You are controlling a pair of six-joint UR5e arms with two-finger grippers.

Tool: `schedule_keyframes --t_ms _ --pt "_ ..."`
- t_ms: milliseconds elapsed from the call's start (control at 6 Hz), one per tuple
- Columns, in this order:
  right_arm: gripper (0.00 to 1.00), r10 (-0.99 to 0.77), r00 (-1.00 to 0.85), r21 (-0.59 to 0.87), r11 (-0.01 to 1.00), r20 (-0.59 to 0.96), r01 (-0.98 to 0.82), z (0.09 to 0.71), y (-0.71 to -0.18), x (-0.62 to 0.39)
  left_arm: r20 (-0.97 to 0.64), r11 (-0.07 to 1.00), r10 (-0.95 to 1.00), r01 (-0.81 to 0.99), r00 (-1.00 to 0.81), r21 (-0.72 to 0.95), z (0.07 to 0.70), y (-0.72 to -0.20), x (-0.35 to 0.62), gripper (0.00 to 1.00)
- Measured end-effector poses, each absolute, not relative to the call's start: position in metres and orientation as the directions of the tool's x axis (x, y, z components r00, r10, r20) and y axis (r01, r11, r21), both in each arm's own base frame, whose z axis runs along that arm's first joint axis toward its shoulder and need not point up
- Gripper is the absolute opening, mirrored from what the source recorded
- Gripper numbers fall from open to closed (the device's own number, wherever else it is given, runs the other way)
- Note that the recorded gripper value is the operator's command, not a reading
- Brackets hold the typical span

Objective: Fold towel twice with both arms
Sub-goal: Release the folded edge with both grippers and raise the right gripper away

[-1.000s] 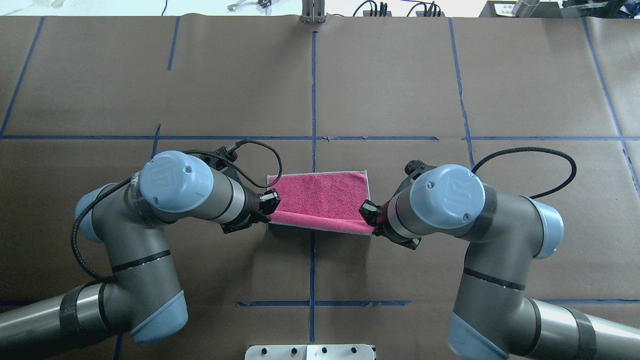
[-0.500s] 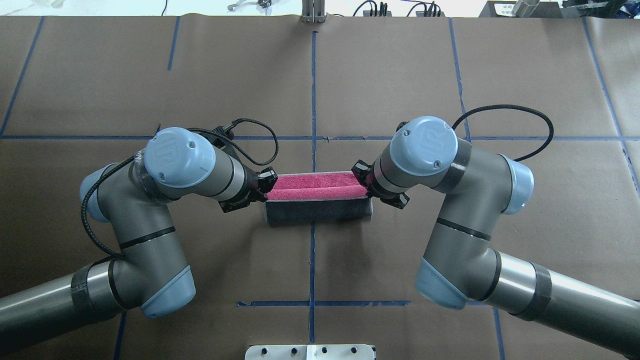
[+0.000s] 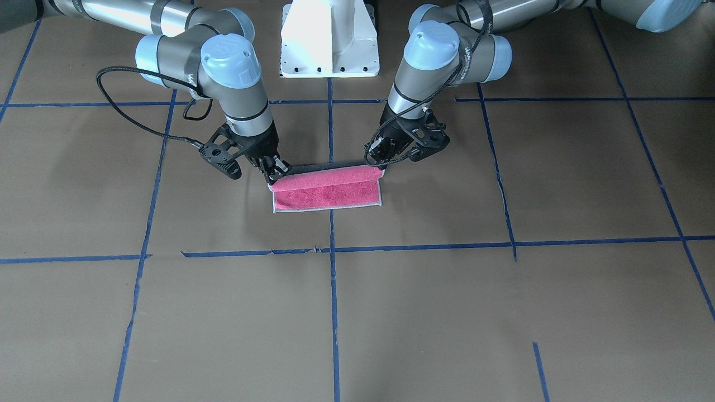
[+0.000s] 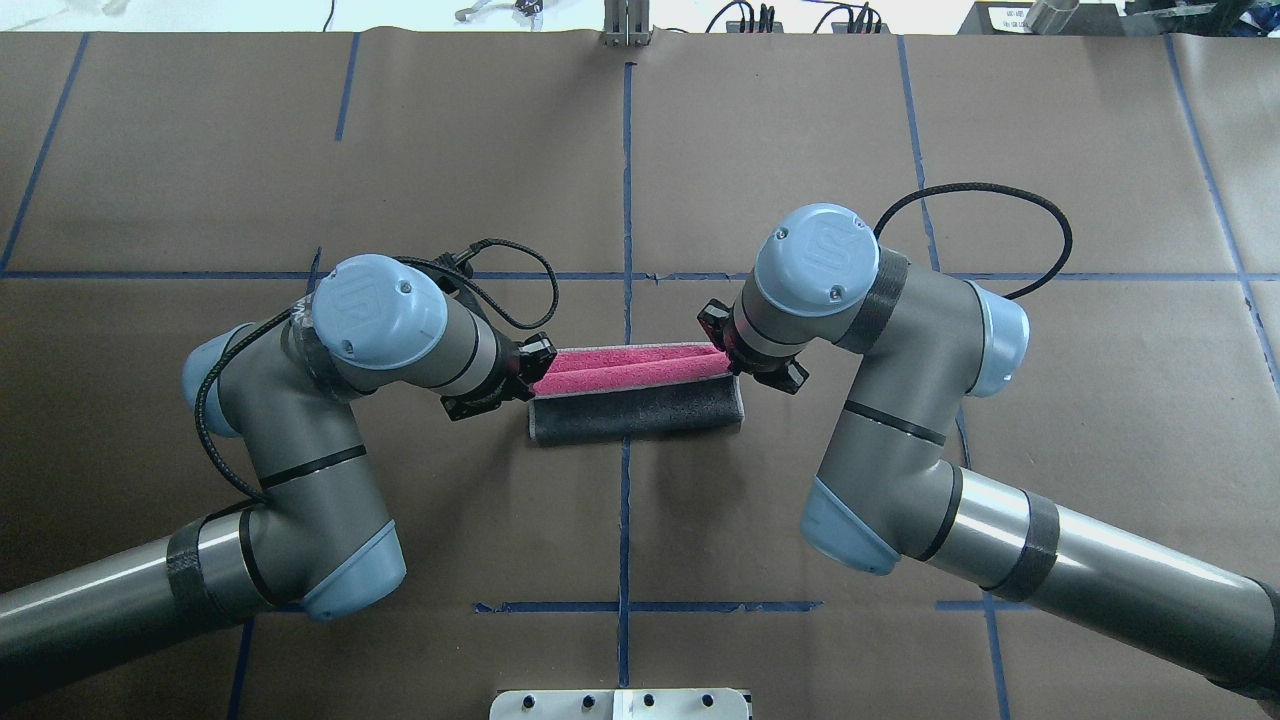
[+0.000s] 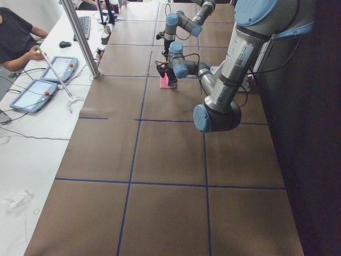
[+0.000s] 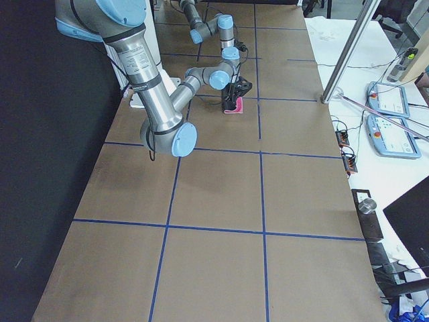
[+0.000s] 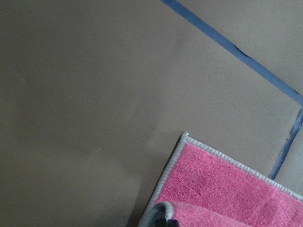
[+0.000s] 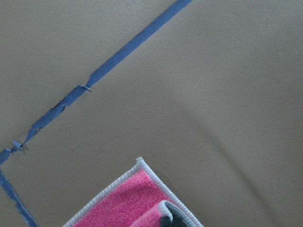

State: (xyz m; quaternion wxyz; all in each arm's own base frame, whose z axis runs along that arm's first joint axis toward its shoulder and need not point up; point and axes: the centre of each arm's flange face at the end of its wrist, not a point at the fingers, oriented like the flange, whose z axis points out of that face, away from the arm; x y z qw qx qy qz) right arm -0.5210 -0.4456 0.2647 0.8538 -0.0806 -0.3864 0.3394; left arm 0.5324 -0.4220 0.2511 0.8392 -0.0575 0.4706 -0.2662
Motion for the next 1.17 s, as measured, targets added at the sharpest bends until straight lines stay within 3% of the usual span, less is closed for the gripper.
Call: schedule_keyframes --t_ms 167,333,500,1167 --pt "0.28 0.642 0.473 -0.4 0.757 0.603 -0.517 0.265 -0.447 -0.522 -0.76 0.849 -0.503 0.399 0.412 -0.346 0.252 -0.429 0.535 0.21" --pt "0.57 0.641 0.473 -0.399 0.757 0.604 -0.517 0.265 -0.447 -0.522 -0.764 0.848 -0.503 0.402 0.404 -0.345 0.255 -0.436 0.538 0.46" --pt "0.6 0.642 0.472 -0.398 0.757 0.605 -0.518 0.265 -0.449 -0.521 -0.77 0.846 -0.502 0.407 0.394 -0.344 0.259 -0.444 0.539 0.64" --pt "0.67 0.648 0.459 -0.451 0.757 0.608 -0.473 0.254 -0.467 -0.495 -0.783 0.841 -0.506 0.407 0.362 -0.356 0.255 -0.457 0.526 0.65"
